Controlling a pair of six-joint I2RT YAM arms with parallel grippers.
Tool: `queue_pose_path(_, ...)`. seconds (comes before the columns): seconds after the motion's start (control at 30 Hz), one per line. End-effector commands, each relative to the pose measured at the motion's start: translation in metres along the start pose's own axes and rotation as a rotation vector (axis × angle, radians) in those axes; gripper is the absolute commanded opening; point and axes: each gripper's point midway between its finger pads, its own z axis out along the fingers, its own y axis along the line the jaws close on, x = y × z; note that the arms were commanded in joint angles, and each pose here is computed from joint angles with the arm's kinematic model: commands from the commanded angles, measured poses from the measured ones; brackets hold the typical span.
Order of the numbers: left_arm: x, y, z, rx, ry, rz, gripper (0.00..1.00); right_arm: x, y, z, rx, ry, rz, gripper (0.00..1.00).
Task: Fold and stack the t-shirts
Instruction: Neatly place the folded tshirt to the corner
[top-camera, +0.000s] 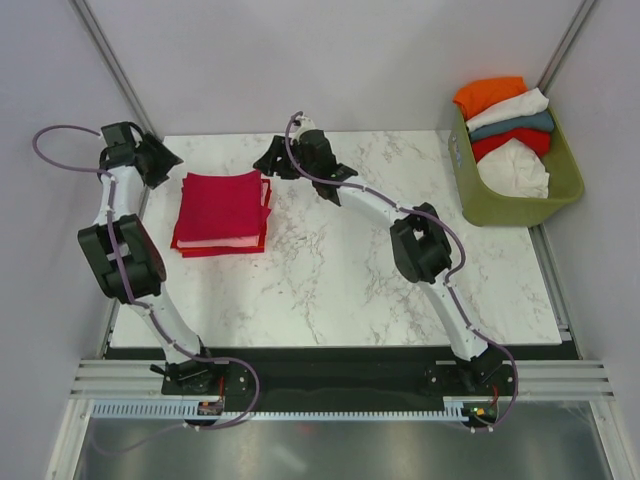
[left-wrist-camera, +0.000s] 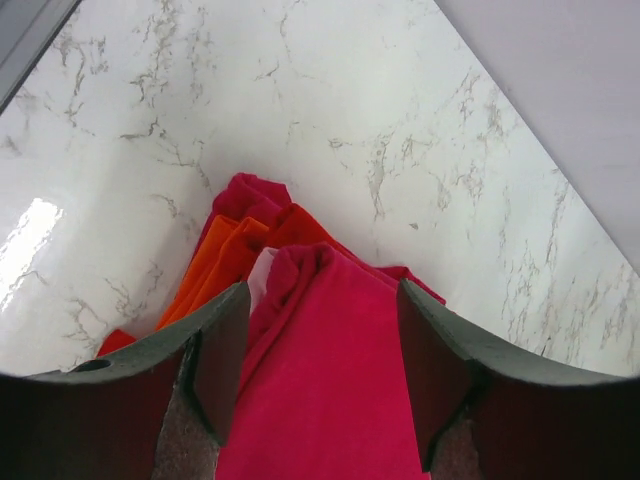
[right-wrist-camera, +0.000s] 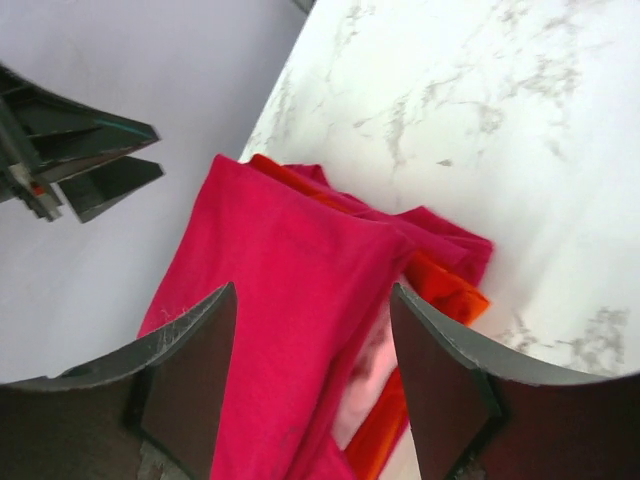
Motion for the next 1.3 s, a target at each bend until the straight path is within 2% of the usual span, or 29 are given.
queue_pose_path(0.0,-0.034,-0.024,-0.031,0.066,-0.132,0.023,0.68,-0.035,0.021,-0.02,-0.01,-0.078,-0.058,0.7)
queue_pose_path(0.07,-0.033,-0.03,-0.047,0.085,-0.144,0.028,0.67,-0.048,0.035,-0.037,-0.015,-0.097,-0.086,0.69)
queue_pose_path(0.33,-0.008,-0.048,-0.096,0.147,-0.152,0.039,0.62,-0.006,0.046,-0.08,-0.052,0.05,-0.087,0.6)
queue_pose_path(0.43,0.022,-0.039,-0.099,0.162,-0.118,0.02,0.61,0.02,0.057,-0.089,-0.092,0.12,-0.078,0.47)
queue_pose_path(0.5,0.032,-0.036,-0.101,0.175,-0.114,0.007,0.61,0.036,0.069,-0.091,-0.145,0.171,-0.064,0.34)
queue_pose_path(0.6,0.048,-0.032,-0.103,0.199,-0.098,-0.014,0.58,0.053,0.095,-0.09,-0.223,0.22,-0.036,0.22)
queue_pose_path(0.73,0.07,-0.022,-0.098,0.205,-0.06,-0.046,0.49,0.085,0.122,-0.079,-0.294,0.295,-0.011,0.18)
queue_pose_path(0.8,0.07,-0.017,-0.095,0.214,-0.067,-0.074,0.45,0.084,0.137,-0.073,-0.352,0.306,0.057,0.11)
queue_pose_path(0.83,0.078,-0.015,-0.093,0.23,-0.042,-0.09,0.37,0.1,0.131,-0.066,-0.371,0.347,0.094,0.09)
queue_pose_path(0.9,0.075,-0.016,-0.092,0.266,-0.047,-0.115,0.29,0.097,0.139,-0.058,-0.404,0.341,0.157,0.03)
queue_pose_path(0.97,0.08,-0.017,-0.091,0.282,-0.03,-0.121,0.16,0.104,0.133,-0.045,-0.394,0.35,0.185,0.0)
queue_pose_path(1.03,0.082,-0.017,-0.09,0.289,-0.027,-0.125,0.04,0.117,0.125,-0.035,-0.382,0.379,0.23,0.0)
queue_pose_path(1.1,0.083,-0.016,-0.089,0.287,-0.028,-0.129,0.02,0.115,0.13,-0.029,-0.403,0.382,0.274,0.0)
queue_pose_path(1.27,0.098,0.0,-0.078,0.237,-0.003,-0.169,0.02,0.145,0.109,-0.012,-0.396,0.442,0.395,0.0)
